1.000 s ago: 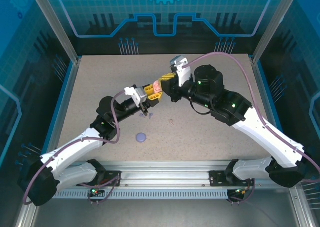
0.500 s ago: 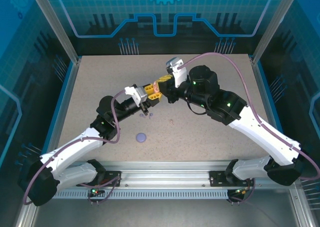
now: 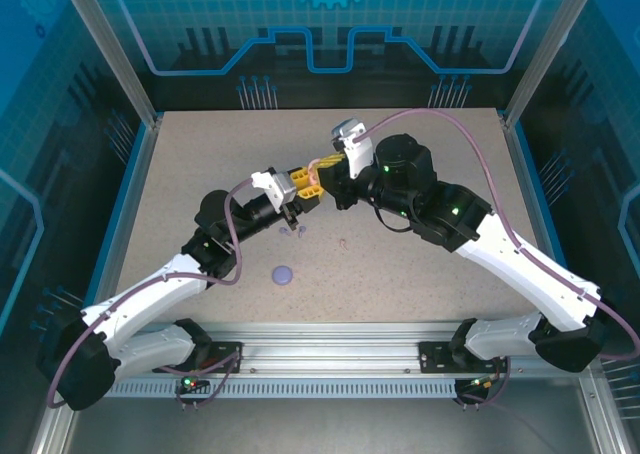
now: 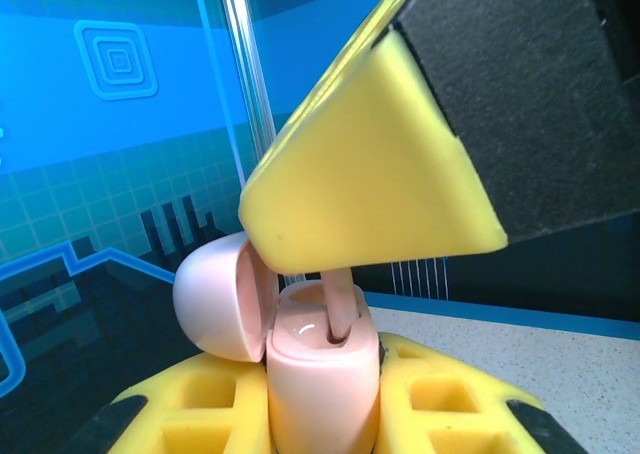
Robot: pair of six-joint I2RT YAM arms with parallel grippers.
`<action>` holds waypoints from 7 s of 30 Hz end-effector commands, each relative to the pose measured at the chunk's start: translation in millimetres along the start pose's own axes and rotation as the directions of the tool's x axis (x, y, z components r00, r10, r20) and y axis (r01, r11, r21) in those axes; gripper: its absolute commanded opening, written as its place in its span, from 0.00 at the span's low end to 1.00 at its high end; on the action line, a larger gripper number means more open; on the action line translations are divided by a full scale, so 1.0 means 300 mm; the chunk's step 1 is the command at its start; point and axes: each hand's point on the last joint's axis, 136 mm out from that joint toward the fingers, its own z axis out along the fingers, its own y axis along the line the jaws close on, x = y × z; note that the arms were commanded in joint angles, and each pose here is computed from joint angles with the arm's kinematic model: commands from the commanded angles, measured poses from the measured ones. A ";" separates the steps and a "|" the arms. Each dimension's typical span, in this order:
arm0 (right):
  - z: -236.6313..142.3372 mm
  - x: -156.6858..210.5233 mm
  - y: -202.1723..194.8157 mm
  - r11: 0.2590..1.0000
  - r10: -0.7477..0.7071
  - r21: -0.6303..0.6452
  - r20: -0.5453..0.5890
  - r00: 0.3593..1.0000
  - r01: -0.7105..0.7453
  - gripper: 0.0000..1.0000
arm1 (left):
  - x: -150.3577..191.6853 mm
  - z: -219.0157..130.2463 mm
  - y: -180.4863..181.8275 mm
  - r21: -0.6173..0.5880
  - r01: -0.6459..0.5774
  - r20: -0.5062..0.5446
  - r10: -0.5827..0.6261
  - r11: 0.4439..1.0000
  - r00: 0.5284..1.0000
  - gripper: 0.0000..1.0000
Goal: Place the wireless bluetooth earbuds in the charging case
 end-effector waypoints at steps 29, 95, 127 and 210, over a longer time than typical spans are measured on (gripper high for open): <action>-0.234 -0.112 -0.121 0.984 0.154 0.072 0.083 0.984 -0.160 0.72 | -0.036 0.010 0.025 -0.043 -0.011 0.032 0.012 0.999 0.999 0.00; 0.382 1.204 -0.403 0.849 0.506 0.517 -0.732 0.456 -0.112 0.33 | -0.009 -0.080 0.090 -0.193 0.044 0.017 -0.042 0.980 0.999 0.00; 0.244 0.688 -0.369 0.835 0.540 0.398 -0.455 0.708 -0.381 0.15 | -0.038 -0.081 0.073 -0.158 0.075 0.044 -0.069 0.985 0.997 0.00; 0.045 0.050 -0.017 0.851 0.478 -0.278 0.064 0.876 -0.445 0.13 | -0.096 -0.046 0.047 -0.076 0.149 0.111 -0.141 0.986 0.984 0.00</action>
